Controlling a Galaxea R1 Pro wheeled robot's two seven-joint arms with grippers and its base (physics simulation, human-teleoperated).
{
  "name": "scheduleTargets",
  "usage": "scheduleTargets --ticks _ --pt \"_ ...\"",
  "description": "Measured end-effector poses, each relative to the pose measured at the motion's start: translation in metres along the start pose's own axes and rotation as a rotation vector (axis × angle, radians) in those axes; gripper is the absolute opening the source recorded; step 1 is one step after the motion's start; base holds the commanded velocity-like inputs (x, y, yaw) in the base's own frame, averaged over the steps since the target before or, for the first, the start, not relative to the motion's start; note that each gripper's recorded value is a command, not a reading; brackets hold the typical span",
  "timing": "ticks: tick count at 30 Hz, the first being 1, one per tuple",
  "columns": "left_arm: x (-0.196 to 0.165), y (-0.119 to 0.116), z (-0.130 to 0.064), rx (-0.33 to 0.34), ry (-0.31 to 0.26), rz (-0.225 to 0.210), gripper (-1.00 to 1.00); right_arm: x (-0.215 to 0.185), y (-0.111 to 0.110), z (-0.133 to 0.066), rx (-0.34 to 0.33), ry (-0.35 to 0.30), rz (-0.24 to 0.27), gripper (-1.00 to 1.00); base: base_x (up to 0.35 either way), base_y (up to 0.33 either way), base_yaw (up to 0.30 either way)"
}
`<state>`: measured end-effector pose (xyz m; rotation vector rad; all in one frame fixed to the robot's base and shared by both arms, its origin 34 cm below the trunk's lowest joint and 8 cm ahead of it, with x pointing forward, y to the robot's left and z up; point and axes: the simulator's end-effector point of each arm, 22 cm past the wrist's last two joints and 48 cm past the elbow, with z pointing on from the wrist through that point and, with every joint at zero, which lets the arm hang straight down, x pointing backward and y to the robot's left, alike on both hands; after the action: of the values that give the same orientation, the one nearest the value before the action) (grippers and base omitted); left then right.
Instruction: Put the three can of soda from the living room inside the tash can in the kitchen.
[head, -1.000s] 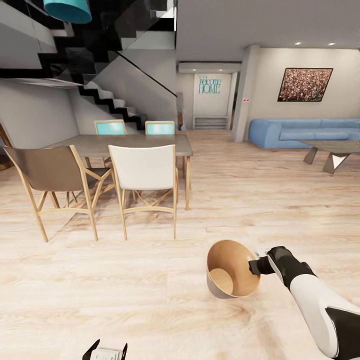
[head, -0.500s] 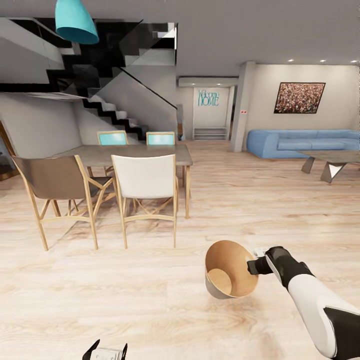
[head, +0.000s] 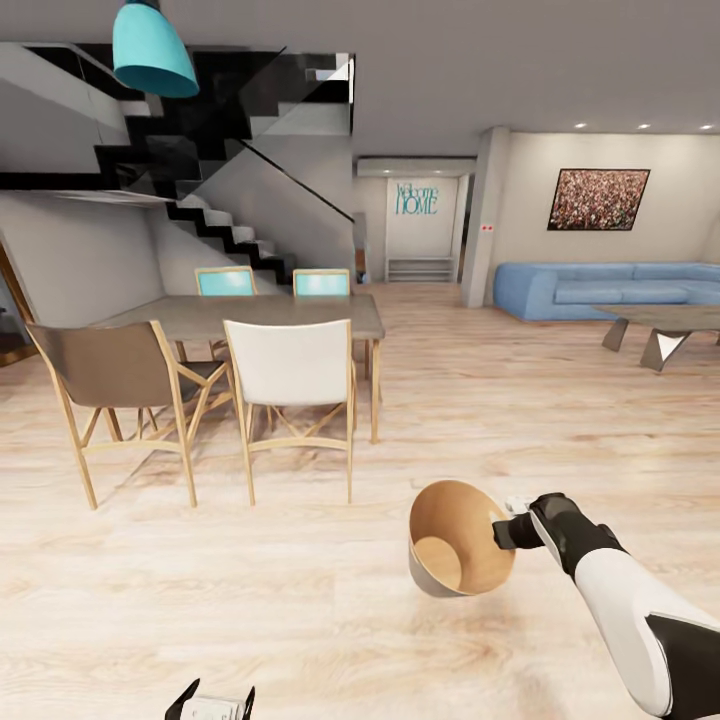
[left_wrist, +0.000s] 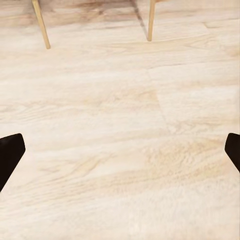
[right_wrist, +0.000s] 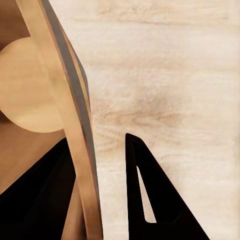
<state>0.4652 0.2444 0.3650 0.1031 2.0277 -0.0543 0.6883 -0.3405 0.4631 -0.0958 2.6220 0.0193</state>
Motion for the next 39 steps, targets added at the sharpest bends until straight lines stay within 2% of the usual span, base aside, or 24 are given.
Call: scheduleTargets --ticks 7,30,39 --pt "-0.016 0.000 -0.003 0.000 0.000 -0.001 1.00 -0.022 -0.001 -0.011 -0.001 -0.056 -0.022 -1.00 0.000 0.000 0.000" --pt "-0.066 0.003 -0.015 -0.002 0.001 -0.001 1.00 -0.064 -0.003 -0.050 0.001 -0.092 -0.033 -1.00 0.000 0.000 0.000" --pt "-0.085 0.004 -0.020 -0.003 0.003 -0.003 1.00 -0.087 -0.003 -0.066 -0.005 -0.137 -0.048 -1.00 0.000 0.000 0.000"
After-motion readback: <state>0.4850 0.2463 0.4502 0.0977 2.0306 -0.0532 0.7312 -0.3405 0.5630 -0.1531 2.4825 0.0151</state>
